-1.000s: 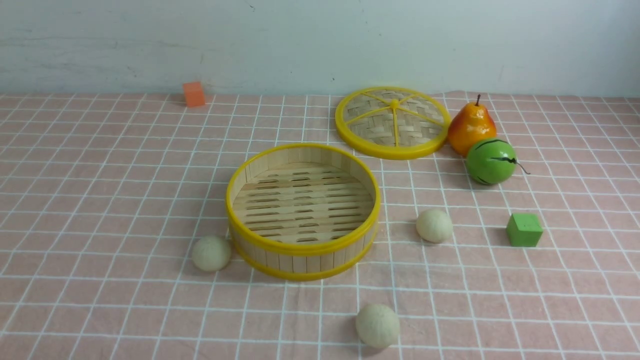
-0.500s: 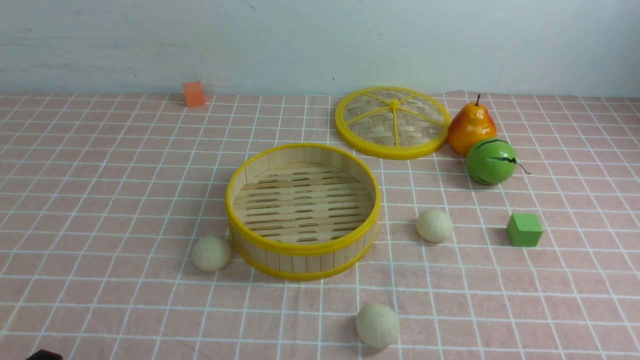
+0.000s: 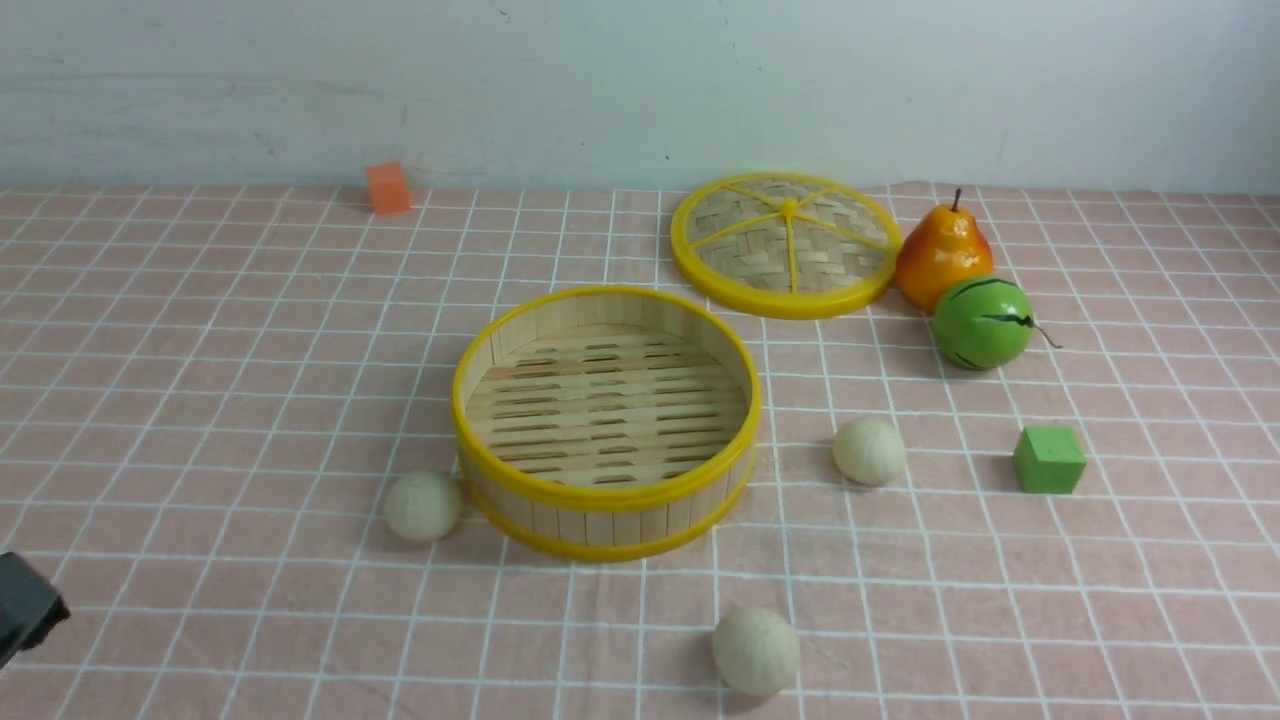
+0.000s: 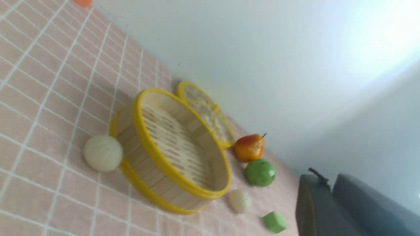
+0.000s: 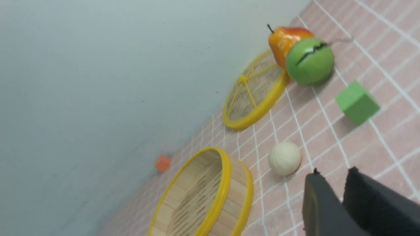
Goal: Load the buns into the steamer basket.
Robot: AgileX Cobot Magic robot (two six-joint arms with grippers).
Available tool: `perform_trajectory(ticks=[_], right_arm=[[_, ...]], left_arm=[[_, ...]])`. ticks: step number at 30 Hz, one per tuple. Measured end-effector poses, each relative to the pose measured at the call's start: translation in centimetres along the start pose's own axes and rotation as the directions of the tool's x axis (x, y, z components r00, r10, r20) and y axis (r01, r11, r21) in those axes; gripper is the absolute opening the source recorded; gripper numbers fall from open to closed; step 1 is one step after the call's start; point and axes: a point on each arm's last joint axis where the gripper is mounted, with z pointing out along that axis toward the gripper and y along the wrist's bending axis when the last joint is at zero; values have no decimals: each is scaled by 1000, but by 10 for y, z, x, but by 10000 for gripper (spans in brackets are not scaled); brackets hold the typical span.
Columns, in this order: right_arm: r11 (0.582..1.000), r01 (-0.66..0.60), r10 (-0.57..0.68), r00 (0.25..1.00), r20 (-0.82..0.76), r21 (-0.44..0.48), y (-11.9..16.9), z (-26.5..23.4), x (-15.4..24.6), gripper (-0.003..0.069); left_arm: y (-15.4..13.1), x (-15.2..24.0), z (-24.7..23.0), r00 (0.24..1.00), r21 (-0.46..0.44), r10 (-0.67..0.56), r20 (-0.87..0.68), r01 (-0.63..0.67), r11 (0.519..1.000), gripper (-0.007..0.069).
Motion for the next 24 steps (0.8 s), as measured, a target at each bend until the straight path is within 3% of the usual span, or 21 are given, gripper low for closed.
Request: perform_trajectory(ticks=[1, 4, 5, 6, 8, 9, 10, 12, 13, 15, 16, 17, 18, 19, 20, 23, 24], right_arm=[[991, 135, -135, 991, -8, 3, 19, 6, -17, 32], [968, 249, -249, 968, -32, 4, 39, 16, -34, -11], [930, 367, -367, 929, -53, -20, 61, 24, -51, -20], [926, 378, -378, 923, -68, -18, 63, 27, -53, -20], [848, 522, -529, 831, -173, -89, 93, 45, -71, -20], [839, 534, -544, 822, -171, -101, 99, 45, -75, -20], [787, 593, -616, 740, -269, -171, 112, 58, -81, -20], [755, 611, -653, 666, -360, -237, 119, 67, -82, -20], [739, 601, -668, 591, -452, -306, 127, 82, -83, -20], [732, 585, -672, 535, -512, -349, 129, 92, -80, -18], [719, 571, -680, 459, -571, -397, 132, 106, -77, -18], [713, 569, -687, 448, -573, -410, 135, 107, -77, -17], [687, 563, -702, 347, -623, -460, 135, 122, -67, -17], [683, 559, -705, 335, -625, -470, 137, 121, -66, -16], [670, 556, -705, 269, -656, -492, 135, 130, -58, -15], [625, 554, -680, 40, -732, -550, 130, 158, -16, -13], [623, 559, -672, 24, -740, -547, 129, 161, -13, -13]], left_arm=[[-9, -14, 13, 987, -69, 111, -116, -120, 990, -14], [-18, -30, 27, 951, -108, 204, -231, -233, 966, -13], [-26, -44, 37, 902, -119, 279, -329, -333, 935, -13], [-28, -47, 39, 891, -122, 288, -351, -348, 929, -13], [-39, -66, 55, 802, -111, 352, -484, -455, 884, -13], [-39, -68, 56, 796, -111, 352, -493, -459, 882, -13], [-44, -75, 67, 737, -87, 379, -560, -507, 858, -13], [-46, -77, 77, 683, -55, 407, -606, -546, 836, -13], [-49, -75, 95, 598, -1, 443, -668, -596, 803, -13], [-50, -72, 108, 547, 21, 454, -703, -623, 782, -13], [-52, -65, 128, 489, 40, 450, -747, -643, 765, -13], [-52, -64, 131, 485, 39, 447, -752, -644, 764, -13], [-51, -57, 153, 461, 10, 408, -788, -653, 757, -6], [-51, -56, 156, 453, 13, 410, -791, -659, 752, -4], [-49, -53, 169, 450, -15, 381, -808, -662, 749, 10], [-39, -41, 216, 417, -61, 322, -850, -685, 726, 125], [-36, -39, 221, 412, -63, 315, -855, -687, 724, 143]])
